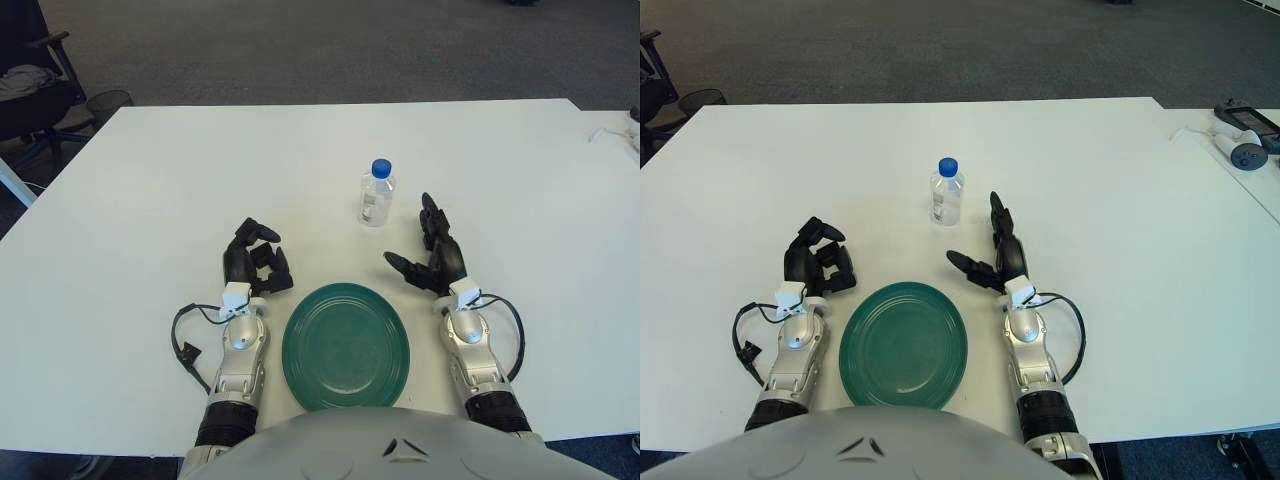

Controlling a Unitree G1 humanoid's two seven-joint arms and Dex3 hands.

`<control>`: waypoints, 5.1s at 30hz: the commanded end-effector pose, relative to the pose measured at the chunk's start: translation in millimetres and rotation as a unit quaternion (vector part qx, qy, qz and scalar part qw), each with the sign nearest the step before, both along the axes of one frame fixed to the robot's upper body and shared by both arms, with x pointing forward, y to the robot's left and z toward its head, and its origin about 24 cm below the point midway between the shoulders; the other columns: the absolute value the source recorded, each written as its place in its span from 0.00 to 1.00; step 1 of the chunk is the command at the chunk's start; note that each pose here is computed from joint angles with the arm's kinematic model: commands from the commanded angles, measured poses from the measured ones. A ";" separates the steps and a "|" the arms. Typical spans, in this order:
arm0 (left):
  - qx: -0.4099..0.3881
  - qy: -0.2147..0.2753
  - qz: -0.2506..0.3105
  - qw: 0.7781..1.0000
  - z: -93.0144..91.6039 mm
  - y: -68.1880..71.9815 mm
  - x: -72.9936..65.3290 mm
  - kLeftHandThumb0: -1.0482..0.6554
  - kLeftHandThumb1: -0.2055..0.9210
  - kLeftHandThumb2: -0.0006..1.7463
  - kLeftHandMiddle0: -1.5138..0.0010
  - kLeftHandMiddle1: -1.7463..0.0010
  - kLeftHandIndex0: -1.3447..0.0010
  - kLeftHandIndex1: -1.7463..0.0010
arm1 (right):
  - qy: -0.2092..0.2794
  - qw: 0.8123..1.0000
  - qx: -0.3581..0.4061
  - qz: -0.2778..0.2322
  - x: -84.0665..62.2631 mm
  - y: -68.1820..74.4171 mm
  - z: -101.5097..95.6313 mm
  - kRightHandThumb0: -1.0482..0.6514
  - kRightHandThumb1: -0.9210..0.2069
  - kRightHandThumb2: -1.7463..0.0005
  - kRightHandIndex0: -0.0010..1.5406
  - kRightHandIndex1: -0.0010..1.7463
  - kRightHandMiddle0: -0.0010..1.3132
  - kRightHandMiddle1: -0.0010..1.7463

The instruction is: Put the bottle into the plate.

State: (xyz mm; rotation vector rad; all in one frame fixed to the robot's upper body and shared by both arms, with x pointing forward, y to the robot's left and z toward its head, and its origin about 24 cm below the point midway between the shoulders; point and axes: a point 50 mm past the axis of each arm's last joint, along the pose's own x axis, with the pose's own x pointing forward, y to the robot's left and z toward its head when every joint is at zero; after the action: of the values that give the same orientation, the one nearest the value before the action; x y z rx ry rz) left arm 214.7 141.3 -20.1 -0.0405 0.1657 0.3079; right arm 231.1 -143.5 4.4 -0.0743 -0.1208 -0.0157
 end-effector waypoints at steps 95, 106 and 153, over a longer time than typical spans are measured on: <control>-0.038 0.023 0.011 0.999 -13.0 -2.7 -10.8 0.27 0.23 0.94 0.12 0.00 0.38 0.00 | 0.010 0.998 -0.021 0.061 86.9 42.4 37.2 0.03 0.25 0.74 0.02 0.03 0.00 0.06; -0.027 0.019 0.017 0.999 -11.4 -2.6 -11.2 0.27 0.22 0.94 0.12 0.00 0.38 0.00 | 0.035 0.997 -0.033 0.053 92.4 45.2 29.1 0.00 0.11 0.84 0.00 0.03 0.00 0.02; -0.016 0.019 0.023 0.999 -10.0 -3.9 -11.6 0.27 0.24 0.93 0.11 0.00 0.39 0.00 | 0.031 0.976 -0.175 0.123 95.8 71.6 12.0 0.00 0.00 0.78 0.03 0.07 0.00 0.08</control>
State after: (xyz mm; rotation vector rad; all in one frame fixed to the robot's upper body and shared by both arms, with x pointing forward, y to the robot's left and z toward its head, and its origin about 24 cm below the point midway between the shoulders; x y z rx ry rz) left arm 211.2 144.6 -17.6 -0.0443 0.1355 0.3425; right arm 324.8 -77.1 13.9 -0.3947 -0.0550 0.2389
